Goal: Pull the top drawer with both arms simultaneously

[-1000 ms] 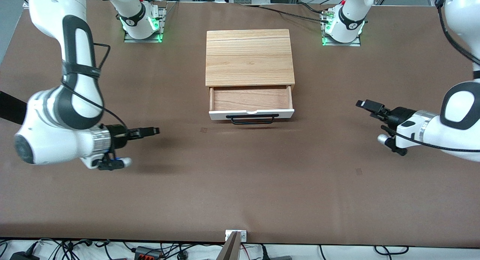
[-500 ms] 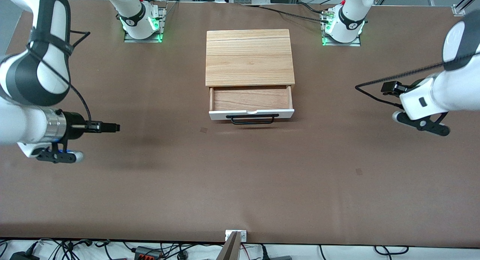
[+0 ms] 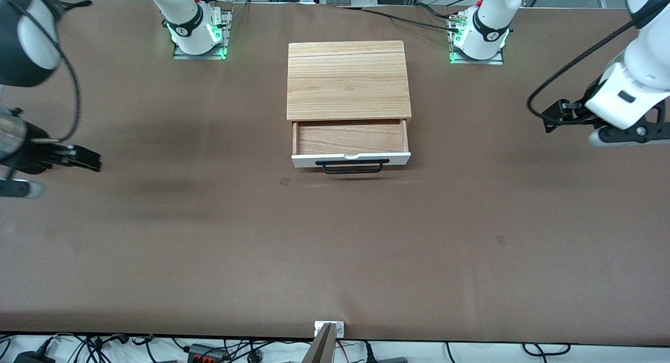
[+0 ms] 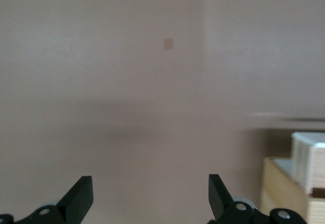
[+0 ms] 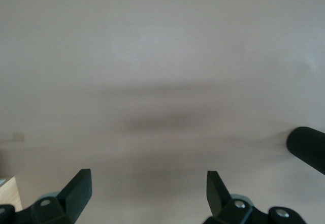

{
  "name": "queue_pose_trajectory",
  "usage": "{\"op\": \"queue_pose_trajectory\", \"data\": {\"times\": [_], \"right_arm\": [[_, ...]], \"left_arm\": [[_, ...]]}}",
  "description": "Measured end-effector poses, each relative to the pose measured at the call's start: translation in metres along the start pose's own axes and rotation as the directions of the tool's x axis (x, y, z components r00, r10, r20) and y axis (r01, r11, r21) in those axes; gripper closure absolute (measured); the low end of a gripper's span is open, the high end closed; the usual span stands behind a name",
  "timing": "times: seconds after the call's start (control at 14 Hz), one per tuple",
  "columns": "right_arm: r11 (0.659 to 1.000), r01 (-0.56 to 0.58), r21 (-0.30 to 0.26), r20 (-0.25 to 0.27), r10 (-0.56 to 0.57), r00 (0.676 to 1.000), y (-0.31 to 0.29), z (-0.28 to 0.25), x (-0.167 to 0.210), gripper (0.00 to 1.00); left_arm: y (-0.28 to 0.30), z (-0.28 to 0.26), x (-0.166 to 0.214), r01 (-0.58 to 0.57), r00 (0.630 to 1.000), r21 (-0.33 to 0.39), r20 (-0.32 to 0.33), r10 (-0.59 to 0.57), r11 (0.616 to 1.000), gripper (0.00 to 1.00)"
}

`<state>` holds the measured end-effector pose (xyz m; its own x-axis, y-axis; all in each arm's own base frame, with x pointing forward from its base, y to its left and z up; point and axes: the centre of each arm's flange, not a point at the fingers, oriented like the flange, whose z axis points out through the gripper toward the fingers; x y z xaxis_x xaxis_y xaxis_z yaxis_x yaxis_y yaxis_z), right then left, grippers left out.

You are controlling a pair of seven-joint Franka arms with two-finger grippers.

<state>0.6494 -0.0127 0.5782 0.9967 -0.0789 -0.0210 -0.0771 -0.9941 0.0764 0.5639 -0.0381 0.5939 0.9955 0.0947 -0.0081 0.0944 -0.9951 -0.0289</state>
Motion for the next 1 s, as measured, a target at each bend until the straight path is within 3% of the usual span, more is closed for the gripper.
{"op": "queue_pose_trajectory", "data": {"times": [0.21, 0.36, 1.0], "right_arm": [[0.999, -0.050, 0.017, -0.075, 0.051, 0.996, 0.036, -0.009, -0.006, 0.00], [0.999, -0.038, 0.029, -0.097, 0.041, 0.995, 0.032, -0.010, -0.013, 0.00], [0.999, -0.027, 0.030, -0.058, 0.029, 0.998, 0.029, -0.010, -0.030, 0.00]], "left_arm": [[-0.020, 0.011, 0.001, -0.054, 0.999, -0.042, -0.004, 0.053, 0.998, 0.00], [-0.020, 0.015, -0.004, -0.096, 0.995, -0.043, 0.016, 0.096, 0.994, 0.00], [-0.006, 0.003, -0.018, -0.135, 0.990, -0.042, 0.027, 0.136, 0.990, 0.00]]}}
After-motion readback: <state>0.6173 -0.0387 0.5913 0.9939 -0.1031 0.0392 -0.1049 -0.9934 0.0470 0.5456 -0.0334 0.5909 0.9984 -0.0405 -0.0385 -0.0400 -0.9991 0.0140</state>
